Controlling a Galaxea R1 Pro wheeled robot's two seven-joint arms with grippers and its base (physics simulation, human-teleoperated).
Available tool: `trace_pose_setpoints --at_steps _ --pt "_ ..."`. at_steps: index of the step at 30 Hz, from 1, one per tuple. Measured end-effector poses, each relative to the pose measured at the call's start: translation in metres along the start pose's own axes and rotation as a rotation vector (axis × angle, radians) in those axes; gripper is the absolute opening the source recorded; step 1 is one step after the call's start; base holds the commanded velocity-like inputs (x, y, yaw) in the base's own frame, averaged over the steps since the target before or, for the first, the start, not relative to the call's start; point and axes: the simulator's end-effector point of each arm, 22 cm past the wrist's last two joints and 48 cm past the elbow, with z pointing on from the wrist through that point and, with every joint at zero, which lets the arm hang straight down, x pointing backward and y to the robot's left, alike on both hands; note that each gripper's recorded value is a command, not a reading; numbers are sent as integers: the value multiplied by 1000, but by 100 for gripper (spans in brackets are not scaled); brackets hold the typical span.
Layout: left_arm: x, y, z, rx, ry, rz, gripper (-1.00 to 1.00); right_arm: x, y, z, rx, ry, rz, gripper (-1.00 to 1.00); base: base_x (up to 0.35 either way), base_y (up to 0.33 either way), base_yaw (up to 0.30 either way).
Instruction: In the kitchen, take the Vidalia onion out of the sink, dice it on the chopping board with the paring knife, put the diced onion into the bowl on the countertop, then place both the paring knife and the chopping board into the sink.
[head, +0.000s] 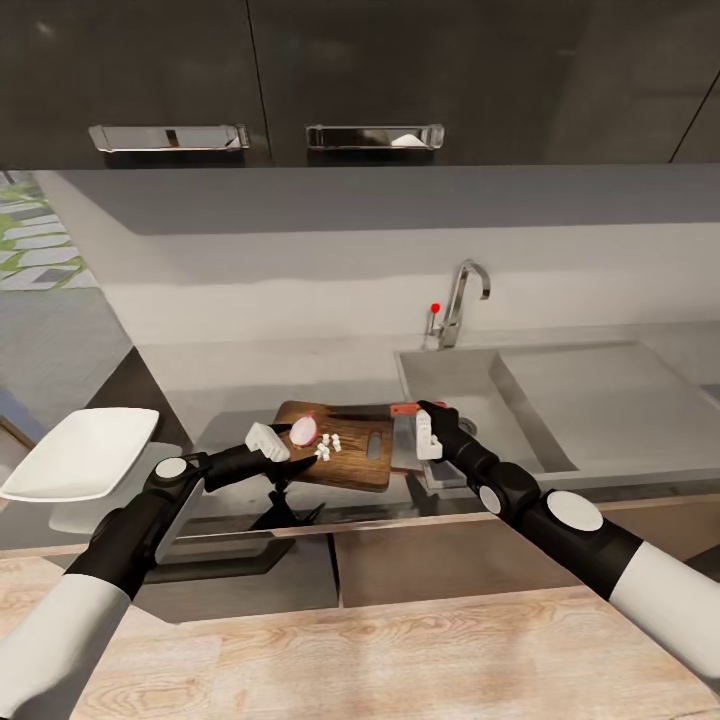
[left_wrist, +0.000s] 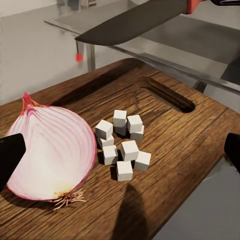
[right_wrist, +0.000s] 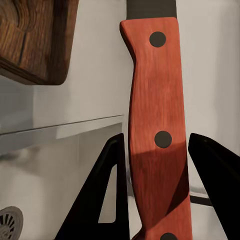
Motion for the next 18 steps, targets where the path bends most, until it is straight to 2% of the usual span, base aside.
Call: trace_pose_setpoints --at_steps 7,18 --pt "-1 0 0 0 -1 1 100 0 0 0 0 0 0 -100 0 231 0" --pt "-1 0 0 0 -1 1 100 -1 1 0 -2 -2 -2 -100 0 23 0"
